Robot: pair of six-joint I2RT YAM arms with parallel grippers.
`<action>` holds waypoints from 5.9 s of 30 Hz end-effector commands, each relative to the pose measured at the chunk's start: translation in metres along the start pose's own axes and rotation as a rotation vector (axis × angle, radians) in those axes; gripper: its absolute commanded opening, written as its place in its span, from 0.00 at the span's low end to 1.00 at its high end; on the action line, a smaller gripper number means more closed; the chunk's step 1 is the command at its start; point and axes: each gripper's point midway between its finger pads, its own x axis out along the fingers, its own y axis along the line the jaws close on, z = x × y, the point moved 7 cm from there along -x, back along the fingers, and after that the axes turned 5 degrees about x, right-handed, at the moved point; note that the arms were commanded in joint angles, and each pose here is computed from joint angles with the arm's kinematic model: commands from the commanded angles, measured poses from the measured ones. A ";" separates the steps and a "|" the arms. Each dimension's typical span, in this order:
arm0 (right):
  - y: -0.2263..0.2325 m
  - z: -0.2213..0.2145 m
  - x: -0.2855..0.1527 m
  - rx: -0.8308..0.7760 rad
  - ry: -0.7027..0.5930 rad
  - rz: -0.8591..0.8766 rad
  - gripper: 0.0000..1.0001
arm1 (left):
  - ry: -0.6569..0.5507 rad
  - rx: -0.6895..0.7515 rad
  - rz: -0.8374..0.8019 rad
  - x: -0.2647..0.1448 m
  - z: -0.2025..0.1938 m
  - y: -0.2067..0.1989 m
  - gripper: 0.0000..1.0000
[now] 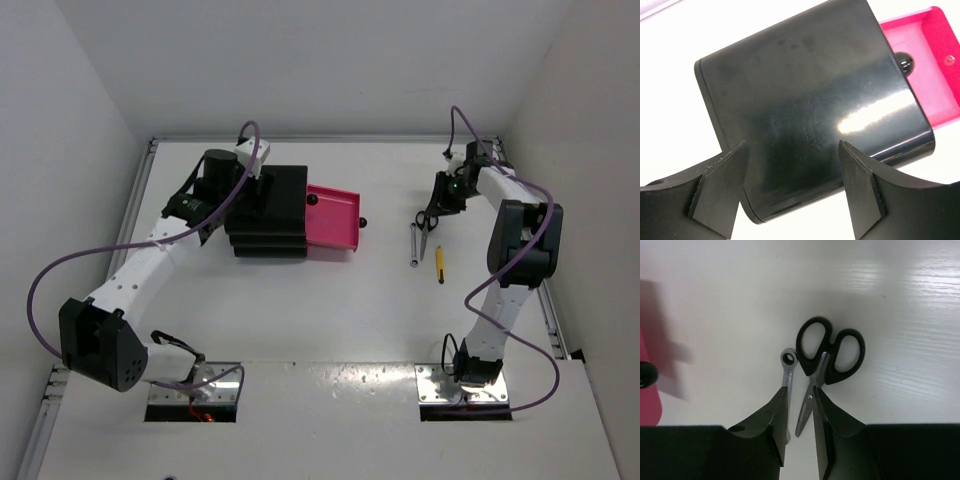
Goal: Sort the tools into containers
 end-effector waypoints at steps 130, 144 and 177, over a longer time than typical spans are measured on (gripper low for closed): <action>0.267 0.006 0.031 -0.598 -0.463 0.534 0.00 | 0.077 -0.002 0.025 0.020 -0.017 -0.003 0.80; 0.266 0.000 0.050 -0.606 -0.388 0.531 0.00 | 0.086 -0.002 0.024 0.023 -0.019 -0.004 0.80; 0.262 -0.001 0.035 -0.606 -0.415 0.501 0.36 | 0.095 -0.001 0.022 0.027 -0.019 -0.004 0.80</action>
